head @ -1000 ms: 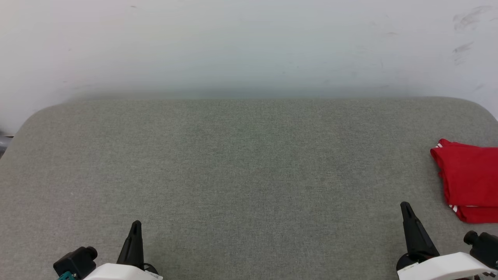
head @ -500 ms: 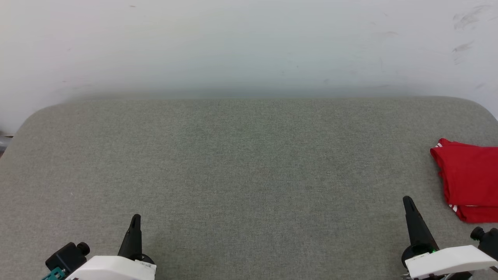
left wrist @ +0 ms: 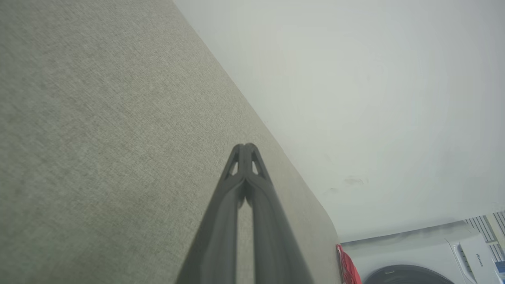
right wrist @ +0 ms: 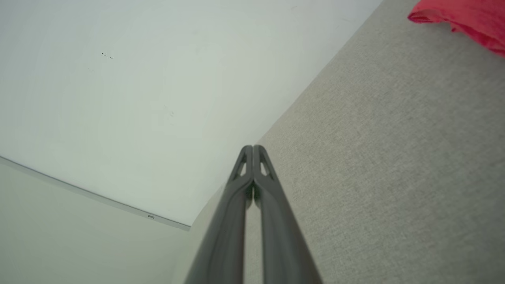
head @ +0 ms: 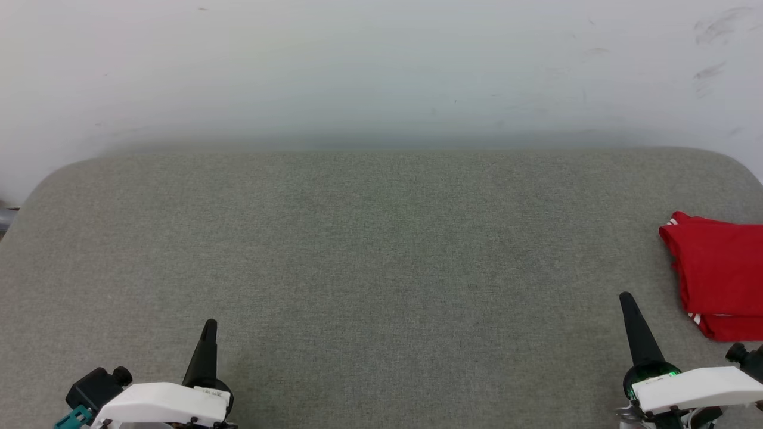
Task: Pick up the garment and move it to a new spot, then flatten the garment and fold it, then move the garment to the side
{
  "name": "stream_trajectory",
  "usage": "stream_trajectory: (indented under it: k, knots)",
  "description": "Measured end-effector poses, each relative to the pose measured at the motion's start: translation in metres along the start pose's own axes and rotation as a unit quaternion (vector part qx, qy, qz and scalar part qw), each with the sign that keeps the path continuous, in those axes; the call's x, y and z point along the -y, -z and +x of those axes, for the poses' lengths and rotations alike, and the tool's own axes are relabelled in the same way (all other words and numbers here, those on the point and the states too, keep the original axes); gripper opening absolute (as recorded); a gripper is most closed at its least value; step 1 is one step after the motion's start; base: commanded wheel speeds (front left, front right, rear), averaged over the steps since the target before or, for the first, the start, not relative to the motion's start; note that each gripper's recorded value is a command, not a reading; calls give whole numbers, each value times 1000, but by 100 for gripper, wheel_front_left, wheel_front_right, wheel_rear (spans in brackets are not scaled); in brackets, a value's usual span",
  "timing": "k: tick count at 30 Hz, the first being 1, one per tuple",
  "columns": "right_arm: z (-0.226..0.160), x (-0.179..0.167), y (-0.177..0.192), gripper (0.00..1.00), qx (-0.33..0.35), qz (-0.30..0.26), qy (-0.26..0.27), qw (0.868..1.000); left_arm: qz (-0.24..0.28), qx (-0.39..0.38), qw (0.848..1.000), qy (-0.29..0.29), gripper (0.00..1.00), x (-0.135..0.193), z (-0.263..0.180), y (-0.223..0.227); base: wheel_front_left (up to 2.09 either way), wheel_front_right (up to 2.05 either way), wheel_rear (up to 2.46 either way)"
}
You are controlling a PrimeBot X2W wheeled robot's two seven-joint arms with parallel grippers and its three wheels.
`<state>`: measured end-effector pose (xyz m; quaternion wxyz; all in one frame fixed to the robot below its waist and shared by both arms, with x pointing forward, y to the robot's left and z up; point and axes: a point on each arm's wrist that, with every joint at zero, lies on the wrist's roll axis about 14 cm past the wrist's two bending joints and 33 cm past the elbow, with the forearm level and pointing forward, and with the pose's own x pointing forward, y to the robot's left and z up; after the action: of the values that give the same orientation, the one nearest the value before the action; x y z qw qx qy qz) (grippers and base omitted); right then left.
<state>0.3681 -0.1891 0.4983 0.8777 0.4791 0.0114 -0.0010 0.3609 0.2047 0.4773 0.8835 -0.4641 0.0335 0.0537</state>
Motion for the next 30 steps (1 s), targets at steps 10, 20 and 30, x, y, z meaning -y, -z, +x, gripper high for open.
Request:
stream_trajectory:
  k: [10,20,30]
  knots:
    - [4,1,-2,0,1,53,2,999,-57,-4,998,7,0,4,4,-1,0,0,0]
    - [7,2,-4,0,1,102,4,995,-109,-8,994,14,0,8,8,-2,0,0,0]
    - [10,2,-6,0,2,146,4,989,-156,-8,988,21,0,11,12,-5,0,0,0]
